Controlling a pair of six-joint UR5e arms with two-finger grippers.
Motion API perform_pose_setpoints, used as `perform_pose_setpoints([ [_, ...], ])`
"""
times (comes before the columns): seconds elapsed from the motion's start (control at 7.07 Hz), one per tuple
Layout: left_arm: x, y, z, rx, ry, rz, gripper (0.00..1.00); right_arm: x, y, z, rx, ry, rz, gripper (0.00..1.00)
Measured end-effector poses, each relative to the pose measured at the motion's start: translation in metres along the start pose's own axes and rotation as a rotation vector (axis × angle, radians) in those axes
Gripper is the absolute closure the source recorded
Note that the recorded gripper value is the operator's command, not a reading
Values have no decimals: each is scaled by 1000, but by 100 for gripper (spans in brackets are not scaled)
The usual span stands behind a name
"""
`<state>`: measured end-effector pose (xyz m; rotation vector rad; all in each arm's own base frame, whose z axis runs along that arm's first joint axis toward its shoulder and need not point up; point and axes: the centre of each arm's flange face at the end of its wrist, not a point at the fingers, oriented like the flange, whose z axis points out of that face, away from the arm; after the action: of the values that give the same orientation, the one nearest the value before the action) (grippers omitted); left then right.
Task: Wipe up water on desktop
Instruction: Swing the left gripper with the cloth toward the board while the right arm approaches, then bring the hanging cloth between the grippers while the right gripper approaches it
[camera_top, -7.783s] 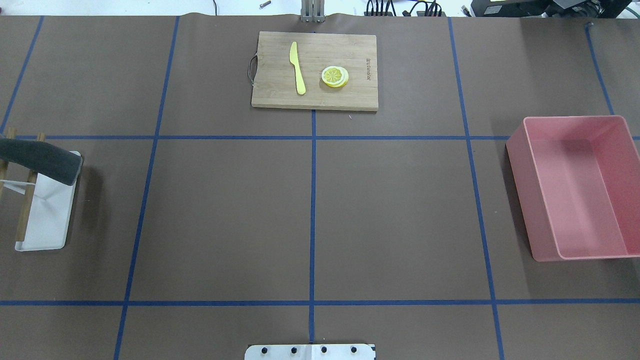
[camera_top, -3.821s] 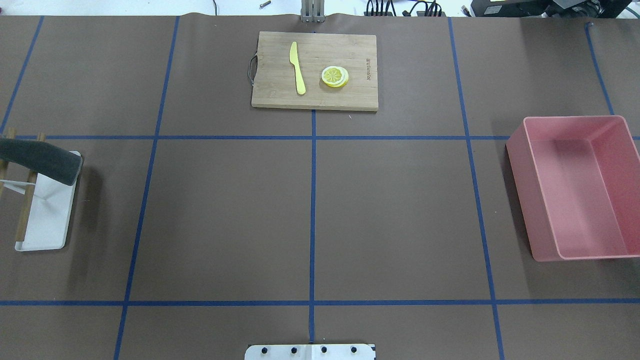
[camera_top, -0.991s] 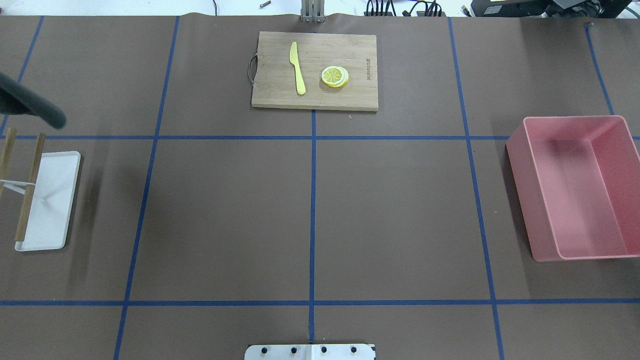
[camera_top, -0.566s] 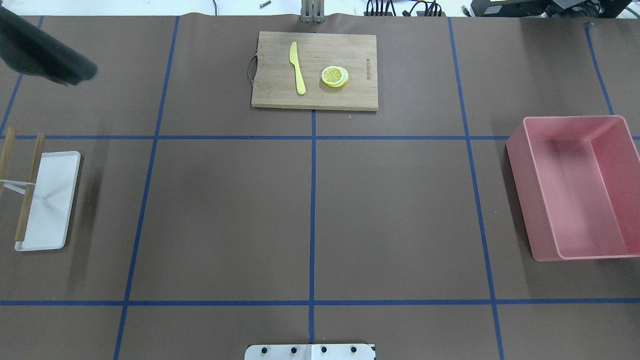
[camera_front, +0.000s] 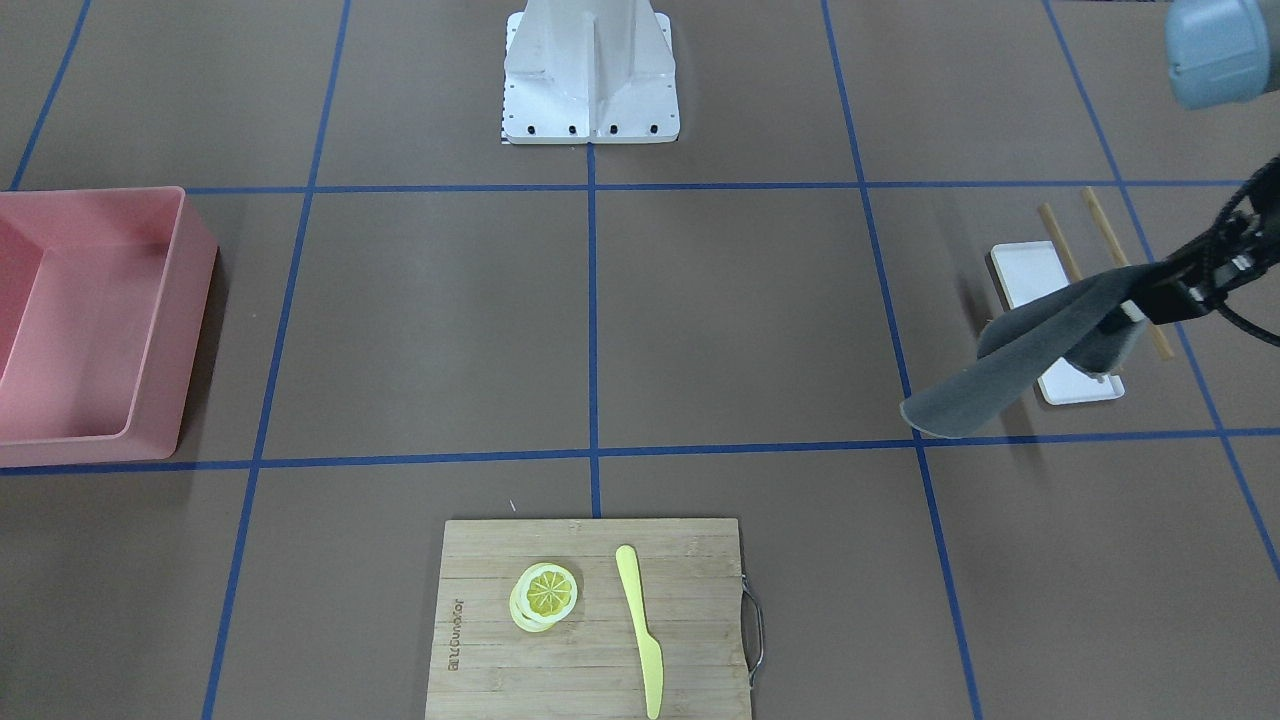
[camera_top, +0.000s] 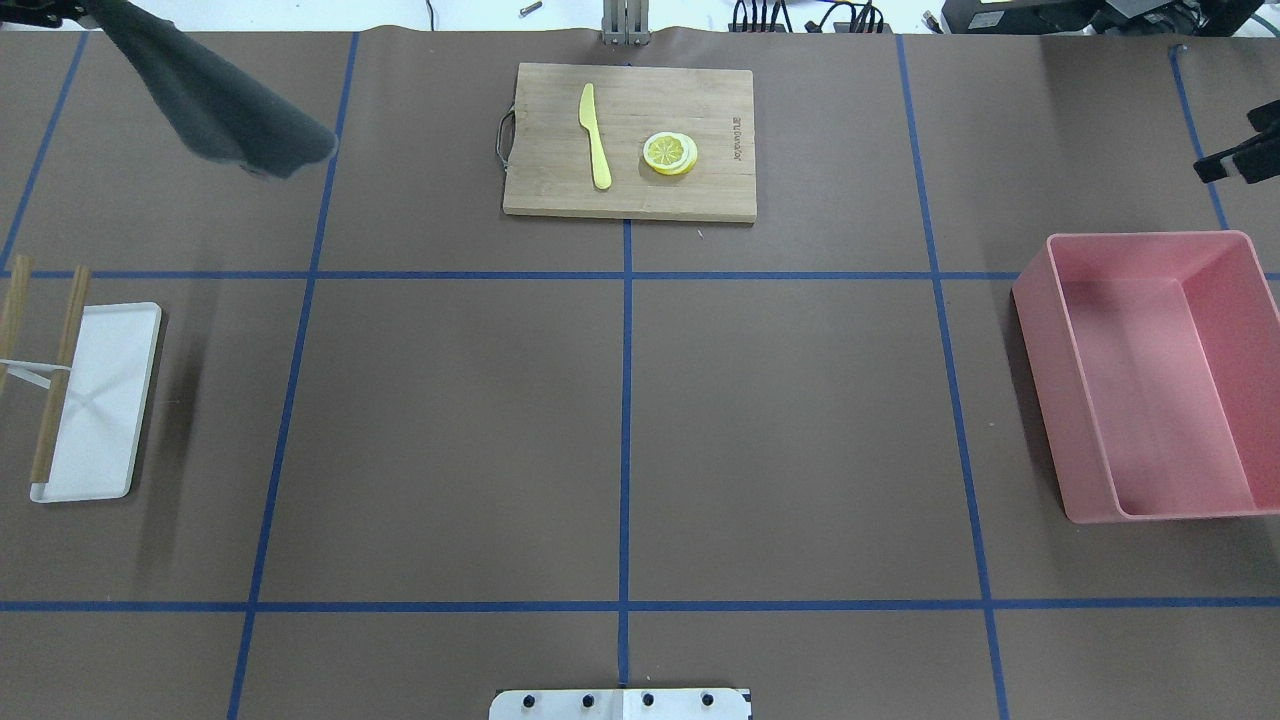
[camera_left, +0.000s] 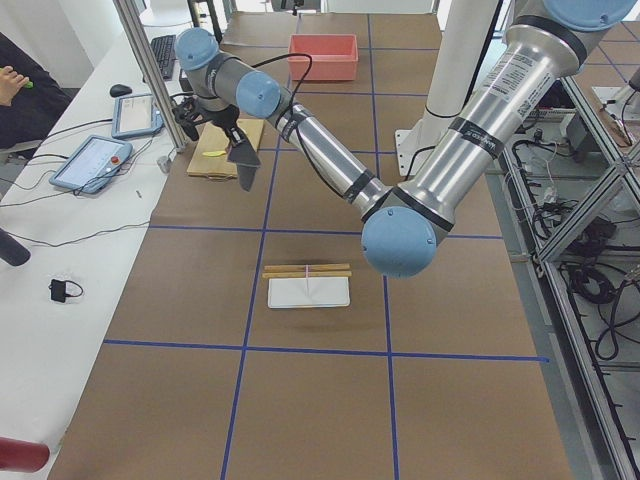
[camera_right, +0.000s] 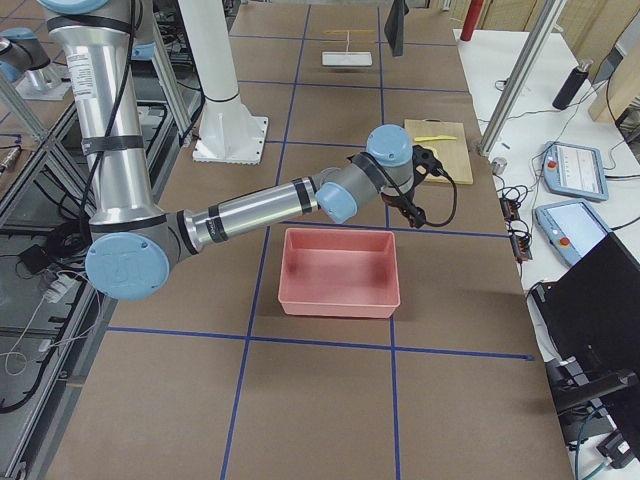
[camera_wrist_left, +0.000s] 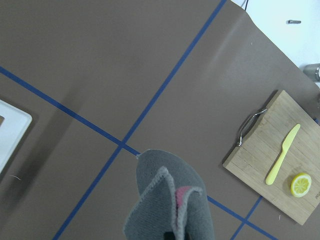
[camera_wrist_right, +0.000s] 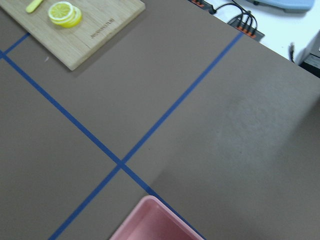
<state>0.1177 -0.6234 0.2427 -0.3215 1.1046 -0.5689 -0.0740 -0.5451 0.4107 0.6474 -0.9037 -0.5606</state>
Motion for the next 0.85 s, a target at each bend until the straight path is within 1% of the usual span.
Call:
perform_pose_setpoints([
  [0.14, 13, 19, 14, -13, 14, -11, 100, -40, -45, 13, 30, -41, -29, 0],
  [0.28, 28, 36, 24, -28, 21, -26, 100, -80, -85, 28, 52, -71, -22, 0],
  [0.42, 48, 56, 36, -42, 20, -43, 100, -119, -118, 44, 75, -83, -23, 0],
  [0.57, 70, 80, 51, -44, 12, -51, 100, -156, -141, 58, 93, -101, -43, 0],
  [0.71, 87, 102, 70, -45, 0, -52, 100, -186, -154, 64, 108, -123, -70, 0],
  [0.85, 97, 117, 90, -47, -7, -43, 100, -207, -159, 65, 121, -143, -95, 0],
])
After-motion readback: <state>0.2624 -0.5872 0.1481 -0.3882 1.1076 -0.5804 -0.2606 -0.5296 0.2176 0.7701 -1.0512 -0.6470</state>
